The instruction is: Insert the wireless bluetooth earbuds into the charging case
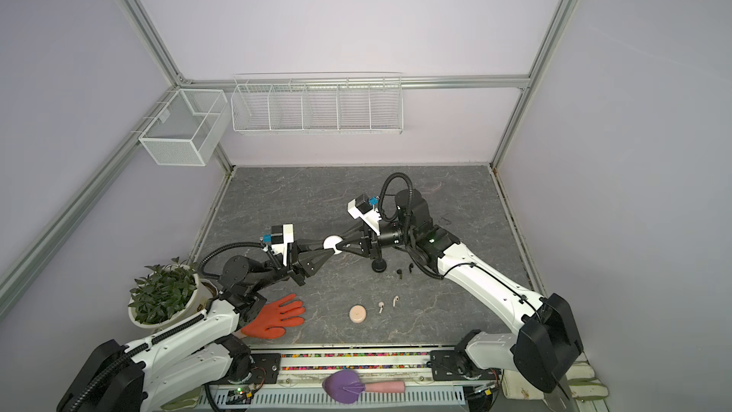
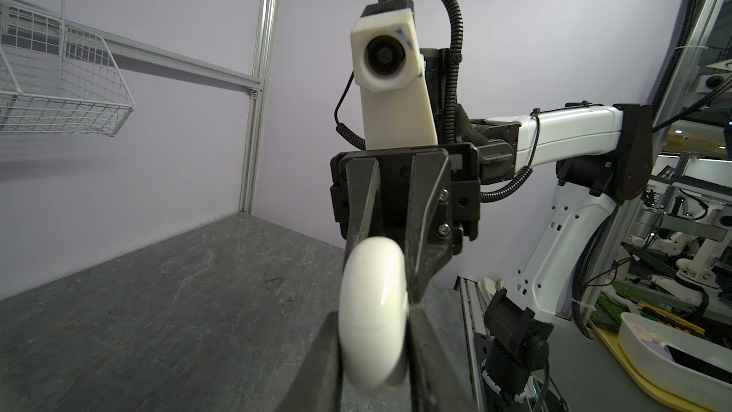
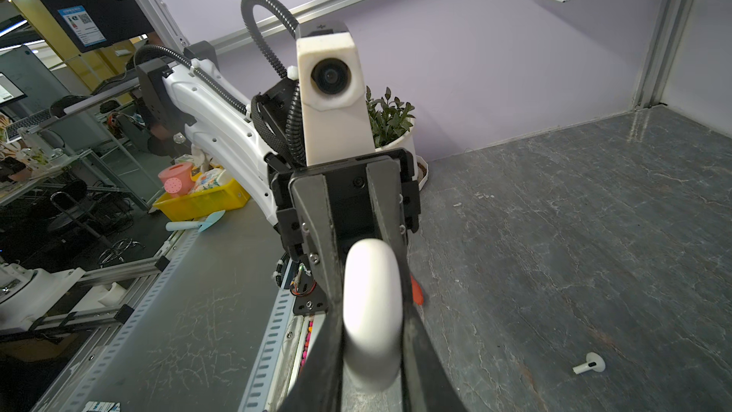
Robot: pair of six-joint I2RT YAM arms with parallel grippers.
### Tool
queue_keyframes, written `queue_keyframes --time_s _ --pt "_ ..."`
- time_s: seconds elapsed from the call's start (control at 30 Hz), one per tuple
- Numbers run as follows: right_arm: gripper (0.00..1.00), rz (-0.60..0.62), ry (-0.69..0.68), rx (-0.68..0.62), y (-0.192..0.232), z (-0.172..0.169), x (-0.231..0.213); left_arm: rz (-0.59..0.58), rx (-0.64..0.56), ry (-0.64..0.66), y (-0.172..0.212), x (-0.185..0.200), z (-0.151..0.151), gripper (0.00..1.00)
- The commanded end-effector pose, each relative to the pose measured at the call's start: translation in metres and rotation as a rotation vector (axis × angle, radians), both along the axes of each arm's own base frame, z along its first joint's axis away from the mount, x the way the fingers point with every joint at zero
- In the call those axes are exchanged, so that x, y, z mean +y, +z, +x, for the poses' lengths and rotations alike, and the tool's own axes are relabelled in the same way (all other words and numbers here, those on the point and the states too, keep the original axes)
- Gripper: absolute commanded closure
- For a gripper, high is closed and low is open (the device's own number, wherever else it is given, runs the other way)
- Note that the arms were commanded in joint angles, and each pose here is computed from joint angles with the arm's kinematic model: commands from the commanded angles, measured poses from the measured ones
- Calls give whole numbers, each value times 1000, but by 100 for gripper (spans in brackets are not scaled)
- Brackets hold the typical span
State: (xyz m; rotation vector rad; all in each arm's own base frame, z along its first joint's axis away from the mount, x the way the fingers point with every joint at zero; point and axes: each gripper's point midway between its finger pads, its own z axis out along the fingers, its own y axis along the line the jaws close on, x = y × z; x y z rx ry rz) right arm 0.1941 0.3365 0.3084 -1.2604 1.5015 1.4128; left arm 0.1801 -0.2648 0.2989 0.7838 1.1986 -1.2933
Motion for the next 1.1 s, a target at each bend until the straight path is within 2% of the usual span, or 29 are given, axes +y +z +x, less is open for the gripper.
queue_keyframes --time_s 0.0,0.13,0.23,0.3,0.37,0.43,0.7,0.83,1.07 --pt "83 -3 6 3 0 1 5 -22 -66 -31 17 -1 -7 80" --pt "82 -7 7 7 -1 2 6 -22 -67 -33 17 -1 -8 86" --pt "78 -9 6 10 -2 3 7 -22 -68 -28 16 -1 -8 89" --pt "70 -14 5 9 -3 3 7 -25 -69 -23 16 1 -8 92" --pt "54 -35 -5 -6 -4 3 5 -25 -62 -15 15 2 -8 95" --pt "42 -70 -30 -56 -2 3 -2 -15 -55 -9 13 2 -8 100" --pt "23 -208 -97 -406 16 -8 -36 78 -40 -3 -9 0 -7 100" --pt "22 -325 -138 -569 11 -5 -39 90 -39 -12 -13 -2 -8 100" --pt "22 -359 -158 -625 12 -6 -34 110 -12 -7 -24 -5 -2 100"
